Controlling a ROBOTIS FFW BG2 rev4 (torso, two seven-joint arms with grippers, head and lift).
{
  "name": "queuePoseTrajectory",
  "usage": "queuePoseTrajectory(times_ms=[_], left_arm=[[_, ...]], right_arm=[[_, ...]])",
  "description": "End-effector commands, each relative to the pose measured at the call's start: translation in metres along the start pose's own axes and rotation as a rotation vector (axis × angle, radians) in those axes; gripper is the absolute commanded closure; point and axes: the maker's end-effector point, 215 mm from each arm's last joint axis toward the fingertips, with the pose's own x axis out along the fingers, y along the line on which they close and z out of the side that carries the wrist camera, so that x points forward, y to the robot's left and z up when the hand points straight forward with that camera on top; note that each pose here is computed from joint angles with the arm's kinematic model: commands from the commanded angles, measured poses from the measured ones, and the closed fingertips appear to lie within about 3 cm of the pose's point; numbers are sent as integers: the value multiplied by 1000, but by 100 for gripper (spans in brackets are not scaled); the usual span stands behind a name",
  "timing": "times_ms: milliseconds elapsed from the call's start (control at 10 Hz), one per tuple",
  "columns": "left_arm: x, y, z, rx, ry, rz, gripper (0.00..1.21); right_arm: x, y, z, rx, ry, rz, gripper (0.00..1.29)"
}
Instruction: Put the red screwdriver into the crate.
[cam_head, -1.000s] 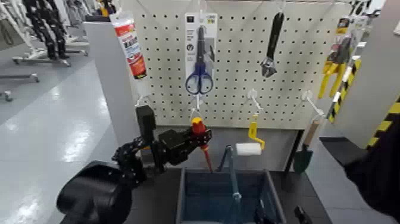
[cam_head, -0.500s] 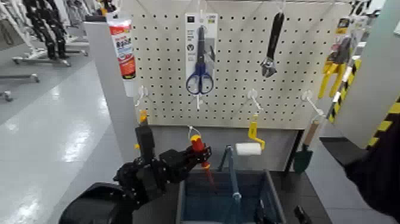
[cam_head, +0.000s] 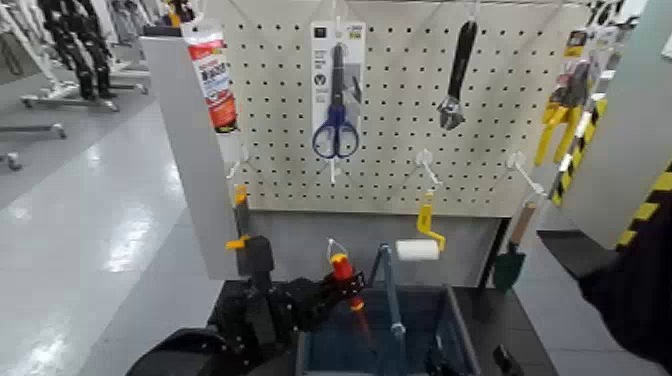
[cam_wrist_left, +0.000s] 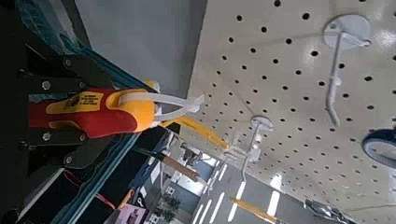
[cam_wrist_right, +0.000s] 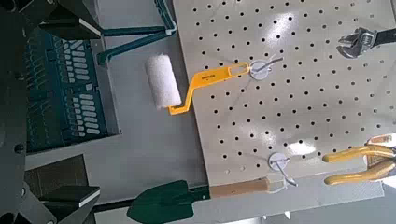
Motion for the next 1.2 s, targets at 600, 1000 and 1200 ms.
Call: queuePoseTrajectory(times_ms=[600,1000,1200], left_arm=[[7,3,-17,-127,1,47,47],[1,4,36,29,-55,60,46],[-7,5,60,152,-75,109,46]], right_arm=[[0,-3,1,6,-3,-6,13],[-1,-4,1,6,-4,-7,13],[-1,-5,1,7,-6,-9,13]])
